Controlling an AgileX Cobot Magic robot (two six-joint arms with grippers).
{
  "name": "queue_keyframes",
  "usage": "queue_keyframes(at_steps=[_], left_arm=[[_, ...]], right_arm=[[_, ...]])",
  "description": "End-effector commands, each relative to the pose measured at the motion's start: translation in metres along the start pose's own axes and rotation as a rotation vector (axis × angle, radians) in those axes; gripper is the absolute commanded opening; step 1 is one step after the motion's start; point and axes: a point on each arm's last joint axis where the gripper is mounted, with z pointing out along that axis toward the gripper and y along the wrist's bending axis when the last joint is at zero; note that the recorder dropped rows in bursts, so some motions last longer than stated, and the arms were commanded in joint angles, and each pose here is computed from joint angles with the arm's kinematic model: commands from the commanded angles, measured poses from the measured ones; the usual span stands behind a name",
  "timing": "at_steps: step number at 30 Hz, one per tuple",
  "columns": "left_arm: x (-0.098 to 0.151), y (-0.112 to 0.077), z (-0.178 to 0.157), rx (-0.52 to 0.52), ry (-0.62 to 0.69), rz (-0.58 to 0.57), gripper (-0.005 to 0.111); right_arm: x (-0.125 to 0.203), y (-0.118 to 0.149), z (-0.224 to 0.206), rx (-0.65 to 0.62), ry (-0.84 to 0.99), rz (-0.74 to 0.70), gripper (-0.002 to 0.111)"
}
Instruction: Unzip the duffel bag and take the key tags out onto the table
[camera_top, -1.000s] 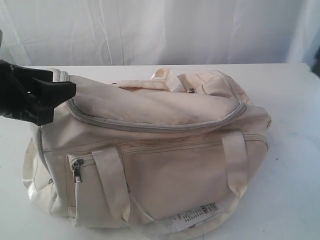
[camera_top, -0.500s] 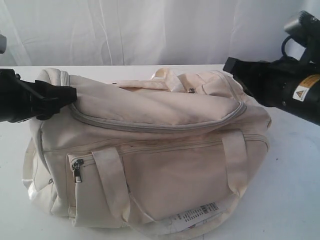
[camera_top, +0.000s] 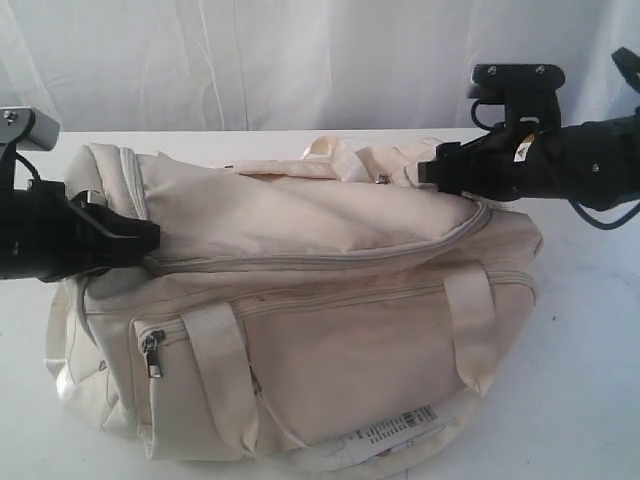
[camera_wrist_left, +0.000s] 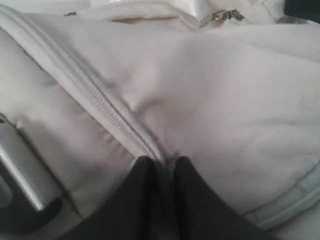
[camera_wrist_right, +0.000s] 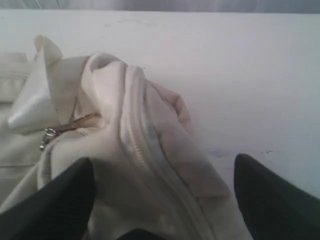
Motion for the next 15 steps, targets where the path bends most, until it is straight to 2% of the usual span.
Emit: queue_keyframes(at_steps=[1, 3, 6, 11, 15], left_arm=[[0.010, -0.002, 0.007, 0.049, 0.069, 0.012, 0.001], [0.015, -0.005, 0.008, 0.089, 0.089, 0.013, 0.000], [0.024, -0.008, 0.008, 0.132, 0.116, -0.001, 0.000], [0.037, -0.013, 0.006, 0.197, 0.158, -0.023, 0.000], [0.042, -0.024, 0.003, 0.326, 0.184, -0.041, 0.000]], right_arm=[[0.009, -0.005, 0.020, 0.012, 0.061, -0.037, 0.072], [0.017, -0.006, 0.029, 0.017, 0.121, -0.032, 0.070], [0.026, -0.006, 0.037, 0.025, 0.201, -0.032, 0.053], [0.026, -0.007, 0.026, 0.031, 0.271, -0.053, 0.001], [0.019, -0.007, 0.001, 0.022, 0.348, -0.168, 0.000]])
